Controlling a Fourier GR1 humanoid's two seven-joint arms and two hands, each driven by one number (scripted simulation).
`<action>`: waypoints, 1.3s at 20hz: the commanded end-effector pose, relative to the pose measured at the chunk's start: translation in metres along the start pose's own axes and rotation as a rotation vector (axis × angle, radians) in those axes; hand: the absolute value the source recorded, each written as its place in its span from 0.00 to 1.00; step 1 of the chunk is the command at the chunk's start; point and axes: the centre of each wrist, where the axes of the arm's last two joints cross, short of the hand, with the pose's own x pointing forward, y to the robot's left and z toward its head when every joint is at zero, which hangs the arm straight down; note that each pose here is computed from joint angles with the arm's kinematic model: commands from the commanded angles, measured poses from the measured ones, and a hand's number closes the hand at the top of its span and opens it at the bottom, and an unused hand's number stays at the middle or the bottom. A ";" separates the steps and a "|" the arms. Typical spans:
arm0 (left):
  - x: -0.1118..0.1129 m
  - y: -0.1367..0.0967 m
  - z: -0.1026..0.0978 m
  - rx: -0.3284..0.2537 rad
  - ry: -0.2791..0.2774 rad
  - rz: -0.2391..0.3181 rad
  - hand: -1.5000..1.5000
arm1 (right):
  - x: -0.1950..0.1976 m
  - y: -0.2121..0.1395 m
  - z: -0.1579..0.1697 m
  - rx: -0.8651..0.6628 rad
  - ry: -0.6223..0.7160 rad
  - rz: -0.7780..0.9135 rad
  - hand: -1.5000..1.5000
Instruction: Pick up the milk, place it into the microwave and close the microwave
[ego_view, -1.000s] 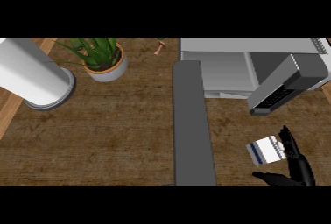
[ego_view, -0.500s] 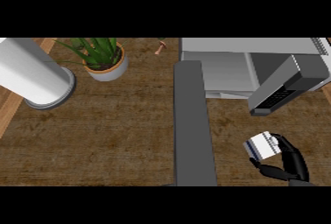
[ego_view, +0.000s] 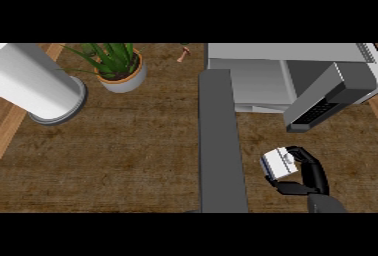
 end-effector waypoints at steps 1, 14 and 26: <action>0.017 -0.001 -0.008 -0.027 -0.024 -0.012 0.00 | 0.004 0.046 -0.019 0.004 -0.108 -0.037 1.00; 0.014 -0.009 0.009 -0.017 0.010 0.005 0.00 | 0.029 0.075 -0.067 0.080 -0.202 0.014 1.00; 0.005 0.003 -0.006 -0.020 0.014 -0.003 0.00 | 0.093 0.059 -0.155 0.043 -0.161 0.075 1.00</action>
